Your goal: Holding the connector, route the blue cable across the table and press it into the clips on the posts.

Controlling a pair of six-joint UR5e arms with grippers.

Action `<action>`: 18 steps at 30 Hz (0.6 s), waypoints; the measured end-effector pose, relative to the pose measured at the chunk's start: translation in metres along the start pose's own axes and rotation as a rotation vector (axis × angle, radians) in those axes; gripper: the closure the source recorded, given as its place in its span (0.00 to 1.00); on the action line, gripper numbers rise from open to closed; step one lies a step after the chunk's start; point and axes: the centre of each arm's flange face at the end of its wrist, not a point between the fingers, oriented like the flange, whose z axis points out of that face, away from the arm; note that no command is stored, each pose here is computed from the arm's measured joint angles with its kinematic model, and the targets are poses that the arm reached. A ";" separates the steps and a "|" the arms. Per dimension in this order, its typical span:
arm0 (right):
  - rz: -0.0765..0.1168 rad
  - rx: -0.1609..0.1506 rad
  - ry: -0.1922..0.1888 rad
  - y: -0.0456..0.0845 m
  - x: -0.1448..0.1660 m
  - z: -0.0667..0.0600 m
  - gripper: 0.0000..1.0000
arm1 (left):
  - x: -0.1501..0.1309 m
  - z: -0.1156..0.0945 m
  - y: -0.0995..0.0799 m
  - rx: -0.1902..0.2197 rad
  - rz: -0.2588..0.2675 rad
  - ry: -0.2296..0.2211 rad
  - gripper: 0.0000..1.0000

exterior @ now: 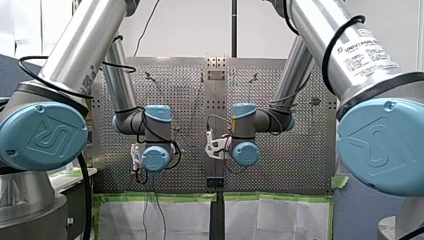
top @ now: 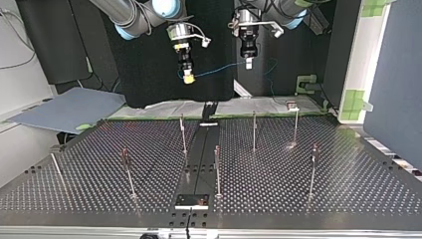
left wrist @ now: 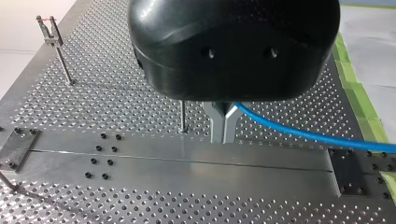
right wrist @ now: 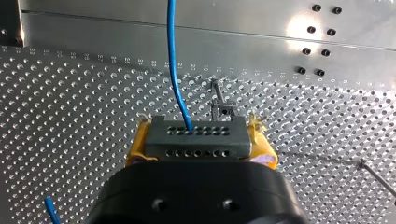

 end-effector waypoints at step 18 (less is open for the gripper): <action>0.000 0.000 0.000 0.000 0.000 0.000 1.00 | 0.000 0.000 0.000 0.000 0.000 0.000 1.00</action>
